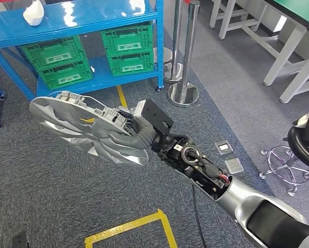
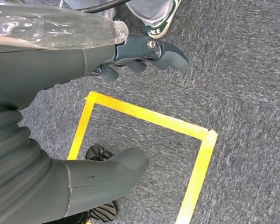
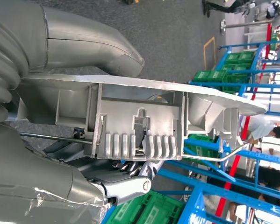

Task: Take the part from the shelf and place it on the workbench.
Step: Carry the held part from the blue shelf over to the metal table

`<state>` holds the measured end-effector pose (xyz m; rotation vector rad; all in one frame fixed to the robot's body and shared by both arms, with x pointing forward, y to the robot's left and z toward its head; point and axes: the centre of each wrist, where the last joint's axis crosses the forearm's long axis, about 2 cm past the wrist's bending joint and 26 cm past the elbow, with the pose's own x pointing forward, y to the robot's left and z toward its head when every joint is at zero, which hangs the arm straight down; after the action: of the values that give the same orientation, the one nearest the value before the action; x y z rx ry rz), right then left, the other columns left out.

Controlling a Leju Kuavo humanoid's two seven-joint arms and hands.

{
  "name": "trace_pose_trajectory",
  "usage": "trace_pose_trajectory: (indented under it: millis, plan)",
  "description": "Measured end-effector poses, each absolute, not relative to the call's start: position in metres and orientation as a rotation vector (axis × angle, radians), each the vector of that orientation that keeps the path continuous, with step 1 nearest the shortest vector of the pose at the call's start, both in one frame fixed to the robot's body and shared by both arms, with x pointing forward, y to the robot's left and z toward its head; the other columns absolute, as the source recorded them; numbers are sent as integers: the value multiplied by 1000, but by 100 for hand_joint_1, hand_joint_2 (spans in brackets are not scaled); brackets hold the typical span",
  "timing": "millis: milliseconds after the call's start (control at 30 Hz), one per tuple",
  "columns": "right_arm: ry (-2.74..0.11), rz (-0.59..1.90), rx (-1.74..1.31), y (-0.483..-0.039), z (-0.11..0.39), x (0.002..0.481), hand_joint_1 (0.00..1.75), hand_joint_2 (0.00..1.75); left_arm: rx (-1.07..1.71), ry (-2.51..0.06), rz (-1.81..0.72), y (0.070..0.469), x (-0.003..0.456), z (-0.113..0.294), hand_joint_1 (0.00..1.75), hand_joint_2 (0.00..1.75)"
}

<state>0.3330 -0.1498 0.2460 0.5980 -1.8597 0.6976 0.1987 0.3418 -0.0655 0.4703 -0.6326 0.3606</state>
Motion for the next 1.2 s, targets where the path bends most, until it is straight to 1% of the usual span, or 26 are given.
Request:
trace_pose_trajectory:
  millis: [1200]
  plan:
    - [-1870, 656, 588, -158, 247, 329, 175, 175, 471, -633, 347, 343, 200, -65, 0, 175]
